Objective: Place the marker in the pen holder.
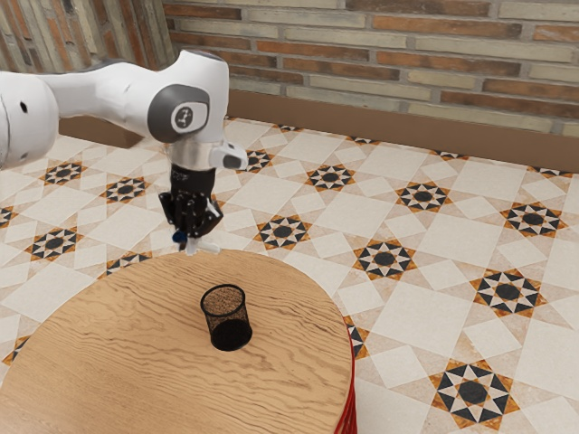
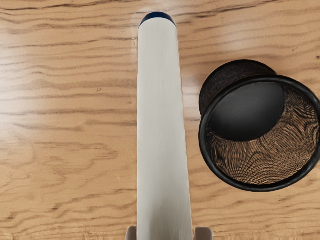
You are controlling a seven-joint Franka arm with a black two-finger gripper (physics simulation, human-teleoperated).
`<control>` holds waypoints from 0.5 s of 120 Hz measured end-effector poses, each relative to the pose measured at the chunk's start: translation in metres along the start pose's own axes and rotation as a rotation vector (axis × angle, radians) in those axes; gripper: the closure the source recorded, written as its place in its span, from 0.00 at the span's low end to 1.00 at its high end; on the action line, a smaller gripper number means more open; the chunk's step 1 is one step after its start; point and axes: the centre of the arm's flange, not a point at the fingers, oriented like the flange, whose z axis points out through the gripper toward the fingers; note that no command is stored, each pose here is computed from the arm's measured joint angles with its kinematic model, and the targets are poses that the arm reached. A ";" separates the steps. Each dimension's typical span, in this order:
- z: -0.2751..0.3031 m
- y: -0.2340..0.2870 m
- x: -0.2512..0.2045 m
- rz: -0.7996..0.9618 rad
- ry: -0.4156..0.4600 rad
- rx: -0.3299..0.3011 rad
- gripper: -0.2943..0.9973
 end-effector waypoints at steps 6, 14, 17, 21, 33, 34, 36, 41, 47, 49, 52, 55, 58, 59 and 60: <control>0.005 0.007 -0.004 0.002 -0.068 -0.030 0.84; 0.005 0.014 -0.012 -0.001 -0.149 -0.069 0.84; 0.005 0.017 -0.015 -0.002 -0.179 -0.082 0.84; 0.003 0.021 -0.021 0.000 -0.213 -0.095 0.84; -0.002 0.031 -0.037 0.004 -0.304 -0.123 0.84; -0.002 0.031 -0.038 0.004 -0.311 -0.126 0.84; -0.002 0.032 -0.040 0.003 -0.325 -0.130 0.84; 0.000 0.034 -0.044 0.003 -0.360 -0.138 0.84; 0.002 0.037 -0.047 0.004 -0.395 -0.146 0.84; 0.002 0.038 -0.048 0.005 -0.403 -0.147 0.84; 0.003 0.041 -0.049 0.009 -0.416 -0.147 0.84; 0.004 0.044 -0.049 0.011 -0.430 -0.147 0.84; 0.007 0.046 -0.049 0.012 -0.443 -0.146 0.83; 0.007 0.046 -0.049 0.013 -0.447 -0.146 0.83; 0.008 0.046 -0.048 0.012 -0.451 -0.146 0.83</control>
